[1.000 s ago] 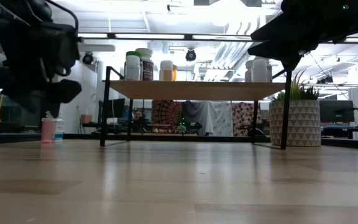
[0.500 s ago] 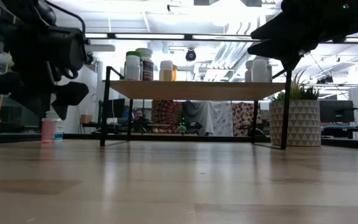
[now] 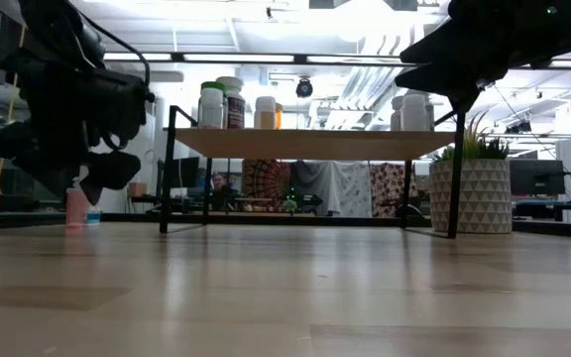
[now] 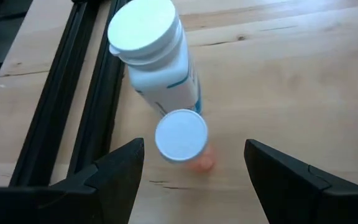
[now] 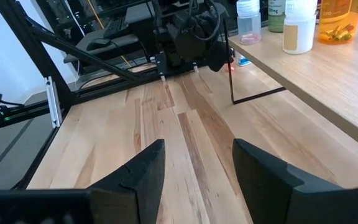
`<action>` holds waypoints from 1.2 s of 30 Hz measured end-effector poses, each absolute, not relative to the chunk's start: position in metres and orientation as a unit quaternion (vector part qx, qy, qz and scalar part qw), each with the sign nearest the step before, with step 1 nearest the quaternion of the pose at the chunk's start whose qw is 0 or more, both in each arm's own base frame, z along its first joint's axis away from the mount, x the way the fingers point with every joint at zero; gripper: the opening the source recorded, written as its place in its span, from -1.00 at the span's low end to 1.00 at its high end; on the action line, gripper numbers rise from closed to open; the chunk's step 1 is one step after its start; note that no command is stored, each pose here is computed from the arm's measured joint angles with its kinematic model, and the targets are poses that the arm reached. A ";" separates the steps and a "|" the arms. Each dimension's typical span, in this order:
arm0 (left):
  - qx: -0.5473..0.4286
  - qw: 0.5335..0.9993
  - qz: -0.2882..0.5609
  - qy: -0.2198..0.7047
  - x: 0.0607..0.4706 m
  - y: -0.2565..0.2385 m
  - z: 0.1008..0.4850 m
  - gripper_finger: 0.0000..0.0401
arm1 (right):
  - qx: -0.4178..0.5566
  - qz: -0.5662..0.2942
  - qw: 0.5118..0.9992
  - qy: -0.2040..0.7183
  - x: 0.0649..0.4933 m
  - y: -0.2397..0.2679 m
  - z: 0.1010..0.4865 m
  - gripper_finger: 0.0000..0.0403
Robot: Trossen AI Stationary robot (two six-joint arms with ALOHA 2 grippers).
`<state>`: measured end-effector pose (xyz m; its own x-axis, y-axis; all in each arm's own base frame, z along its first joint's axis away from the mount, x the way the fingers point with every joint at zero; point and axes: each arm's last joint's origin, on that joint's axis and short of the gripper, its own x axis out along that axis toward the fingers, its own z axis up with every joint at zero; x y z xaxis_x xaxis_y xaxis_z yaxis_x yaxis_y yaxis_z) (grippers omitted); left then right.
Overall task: Pick and place medicine bottles onto shelf by color
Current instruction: Put the pink pill bottle on the shelf
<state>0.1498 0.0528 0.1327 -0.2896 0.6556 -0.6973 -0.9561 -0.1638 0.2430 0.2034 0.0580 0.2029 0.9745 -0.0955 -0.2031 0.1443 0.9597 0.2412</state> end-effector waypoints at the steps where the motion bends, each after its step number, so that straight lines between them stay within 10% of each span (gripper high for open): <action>1: -0.223 0.553 0.729 0.336 0.150 0.053 0.132 0.34 | 0.128 -0.061 0.985 0.095 0.203 0.058 0.203 -0.11; 36: -0.242 0.579 0.710 0.318 0.163 0.055 0.125 0.13 | 0.127 -0.063 0.985 0.095 0.203 0.058 0.203 -0.11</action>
<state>0.1634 0.0555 0.1253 -0.2116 0.6684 -0.7131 -0.9770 -0.1264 0.1715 0.2034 0.0580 0.2028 0.9741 -0.0991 -0.2034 0.1475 0.9598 0.2389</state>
